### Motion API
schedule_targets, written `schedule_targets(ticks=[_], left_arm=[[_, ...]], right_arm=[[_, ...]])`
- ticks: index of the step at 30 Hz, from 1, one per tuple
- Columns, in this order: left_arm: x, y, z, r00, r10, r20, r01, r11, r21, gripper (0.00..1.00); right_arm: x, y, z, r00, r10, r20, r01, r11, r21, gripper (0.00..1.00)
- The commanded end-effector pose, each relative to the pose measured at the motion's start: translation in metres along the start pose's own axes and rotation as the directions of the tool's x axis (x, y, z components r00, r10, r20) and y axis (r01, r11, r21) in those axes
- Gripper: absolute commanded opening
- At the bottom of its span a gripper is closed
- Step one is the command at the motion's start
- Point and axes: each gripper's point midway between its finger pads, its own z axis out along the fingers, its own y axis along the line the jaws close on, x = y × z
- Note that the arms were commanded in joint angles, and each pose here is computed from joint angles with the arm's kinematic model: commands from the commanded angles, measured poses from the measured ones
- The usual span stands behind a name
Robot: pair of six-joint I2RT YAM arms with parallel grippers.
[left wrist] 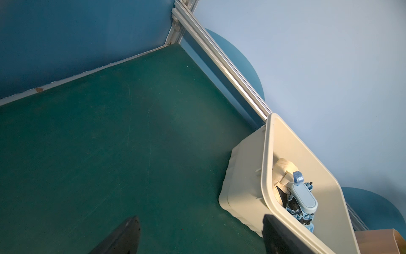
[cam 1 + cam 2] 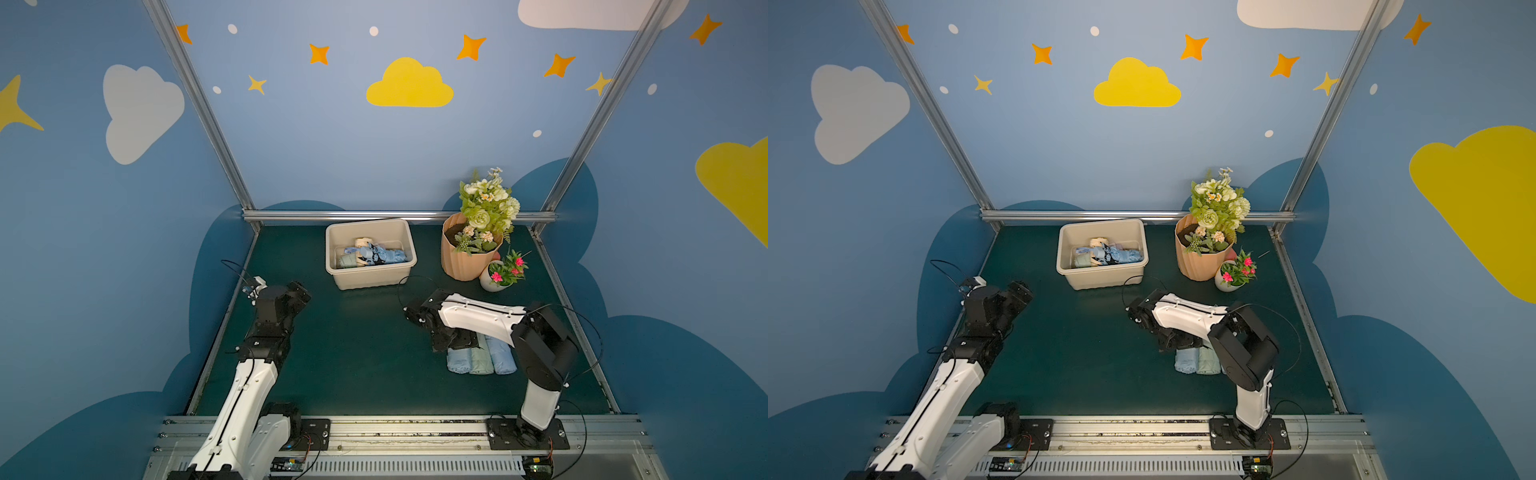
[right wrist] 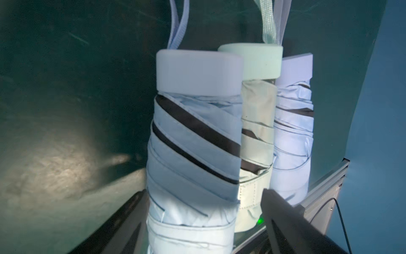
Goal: Put the umbrella into the storage box
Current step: Pick up the umbrella from the center of the board.
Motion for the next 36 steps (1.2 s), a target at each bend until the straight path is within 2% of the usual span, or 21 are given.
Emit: schedule_targets(ticks=[1, 8, 18, 23, 32, 36], left_arm=[[-0.001, 0.004, -0.002, 1.000, -0.001, 0.005, 0.001, 1.000, -0.014, 0.92], [-0.001, 0.003, -0.002, 1.000, 0.000, 0.008, 0.000, 1.000, -0.011, 0.92], [-0.001, 0.005, -0.002, 1.000, -0.002, 0.010, 0.002, 1.000, -0.018, 0.92], [-0.002, 0.004, -0.002, 1.000, 0.002, 0.013, -0.002, 1.000, -0.017, 0.92], [-0.003, 0.006, -0.002, 1.000, 0.009, 0.019, -0.008, 1.000, -0.024, 0.92], [-0.004, 0.006, -0.002, 1.000, 0.010, 0.022, -0.009, 1.000, -0.027, 0.92]], right_arm=[[0.000, -0.004, 0.001, 1.000, 0.004, -0.013, -0.004, 0.999, 0.040, 0.83], [0.002, -0.005, 0.011, 1.000, -0.001, -0.022, 0.003, 0.996, 0.084, 0.76], [0.013, -0.001, 0.027, 0.998, -0.005, -0.058, 0.010, 0.996, 0.094, 0.72], [0.015, 0.001, 0.030, 0.998, -0.006, -0.065, 0.012, 0.996, 0.087, 0.66], [0.011, -0.001, 0.019, 0.999, 0.005, -0.037, -0.002, 0.998, 0.062, 0.58], [0.003, -0.007, 0.003, 0.999, 0.015, 0.039, -0.017, 0.999, 0.052, 0.56]])
